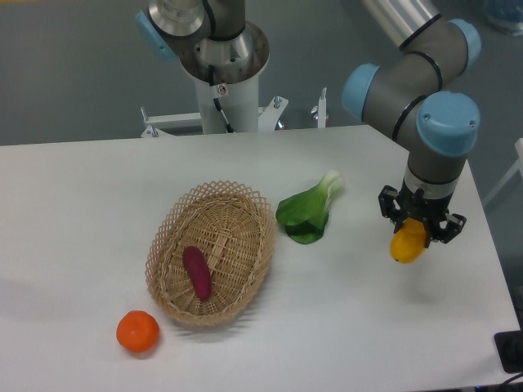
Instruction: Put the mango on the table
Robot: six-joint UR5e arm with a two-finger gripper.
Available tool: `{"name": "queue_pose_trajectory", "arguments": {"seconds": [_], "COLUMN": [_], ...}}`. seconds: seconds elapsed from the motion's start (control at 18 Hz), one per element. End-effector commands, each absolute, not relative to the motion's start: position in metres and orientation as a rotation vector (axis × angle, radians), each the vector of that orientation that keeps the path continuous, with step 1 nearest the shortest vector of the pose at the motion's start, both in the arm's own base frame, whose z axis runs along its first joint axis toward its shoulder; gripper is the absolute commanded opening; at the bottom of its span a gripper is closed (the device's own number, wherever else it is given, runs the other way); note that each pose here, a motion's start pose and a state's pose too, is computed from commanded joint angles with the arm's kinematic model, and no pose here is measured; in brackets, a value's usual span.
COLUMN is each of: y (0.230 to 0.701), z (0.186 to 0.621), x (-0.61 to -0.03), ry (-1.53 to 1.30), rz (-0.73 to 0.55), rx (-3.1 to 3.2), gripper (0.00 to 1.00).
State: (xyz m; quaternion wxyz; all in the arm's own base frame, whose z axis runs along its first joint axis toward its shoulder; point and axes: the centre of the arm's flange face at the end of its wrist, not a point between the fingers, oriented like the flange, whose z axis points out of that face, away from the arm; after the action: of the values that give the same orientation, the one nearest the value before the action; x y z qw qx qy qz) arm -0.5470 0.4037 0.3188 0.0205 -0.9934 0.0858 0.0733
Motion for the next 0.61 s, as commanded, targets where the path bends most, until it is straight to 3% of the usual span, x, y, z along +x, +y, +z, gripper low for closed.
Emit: {"name": "queue_pose_trajectory", "arguments": {"seconds": [0.61], "y": [0.4053], "z": [0.3162], "x": [-0.5461], "ry": [0.247], "rz": [0.223], "rx": [-3.084], "gripper": [0.45]}}
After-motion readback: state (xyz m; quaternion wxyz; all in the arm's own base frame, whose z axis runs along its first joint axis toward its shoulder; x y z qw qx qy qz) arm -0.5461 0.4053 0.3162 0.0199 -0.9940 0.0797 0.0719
